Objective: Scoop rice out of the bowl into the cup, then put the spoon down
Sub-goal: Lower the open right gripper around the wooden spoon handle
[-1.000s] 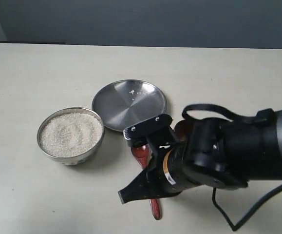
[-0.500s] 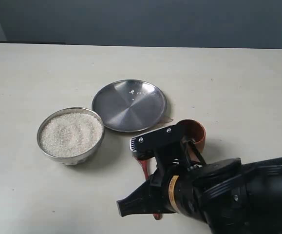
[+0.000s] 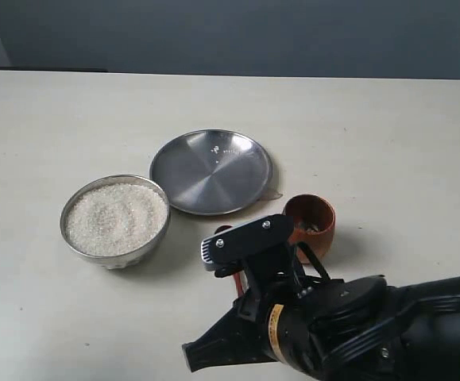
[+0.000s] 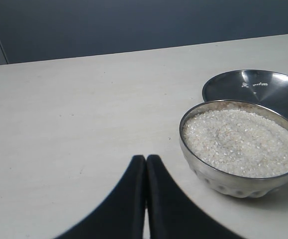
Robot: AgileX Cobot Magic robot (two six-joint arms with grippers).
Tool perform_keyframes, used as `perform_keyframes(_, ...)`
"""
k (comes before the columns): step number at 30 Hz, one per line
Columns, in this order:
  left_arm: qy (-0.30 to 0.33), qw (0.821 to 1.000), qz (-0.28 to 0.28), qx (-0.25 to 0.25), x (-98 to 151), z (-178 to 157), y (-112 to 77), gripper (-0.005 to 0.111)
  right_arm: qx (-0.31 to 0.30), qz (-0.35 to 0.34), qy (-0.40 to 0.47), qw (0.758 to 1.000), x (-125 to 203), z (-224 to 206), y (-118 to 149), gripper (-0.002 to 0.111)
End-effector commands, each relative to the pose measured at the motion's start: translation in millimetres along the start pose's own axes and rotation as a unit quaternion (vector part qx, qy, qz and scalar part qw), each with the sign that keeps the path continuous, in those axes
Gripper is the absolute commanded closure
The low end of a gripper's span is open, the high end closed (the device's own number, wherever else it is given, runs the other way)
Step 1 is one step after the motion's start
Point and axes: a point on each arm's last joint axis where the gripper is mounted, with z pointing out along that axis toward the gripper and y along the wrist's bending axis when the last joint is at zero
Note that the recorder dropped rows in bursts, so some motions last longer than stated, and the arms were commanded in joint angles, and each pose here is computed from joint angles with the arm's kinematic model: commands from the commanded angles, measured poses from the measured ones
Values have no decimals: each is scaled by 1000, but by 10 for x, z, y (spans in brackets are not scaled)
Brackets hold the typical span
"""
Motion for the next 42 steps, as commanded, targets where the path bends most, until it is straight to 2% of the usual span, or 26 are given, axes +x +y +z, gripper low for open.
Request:
perform_keyframes(1,-5,1000,0,1,4,1,-2,106,5,-5,-4,1000,0,-15,-14,105)
perform_keyframes(7,-5,1000,0,1,4,1,-2,106,3,-5,-3,1000,0,-15,-11,76)
perform_keyframes(9,-5,1000,0,1,4,1,-2,106,5,-5,-4,1000,0,-15,-13,71)
perform_keyframes(16,-5,1000,0,1,4,1,-2,106,46,-15,14,999,66,109,-60,71)
perform_keyframes(37,-5,1000,0,1,4,1,-2,106,42,-16,22,999,108,200,-35,71)
perform_keyframes(42,-5,1000,0,1,4,1,-2,106,26,-21,21,999,108,202,-6,71)
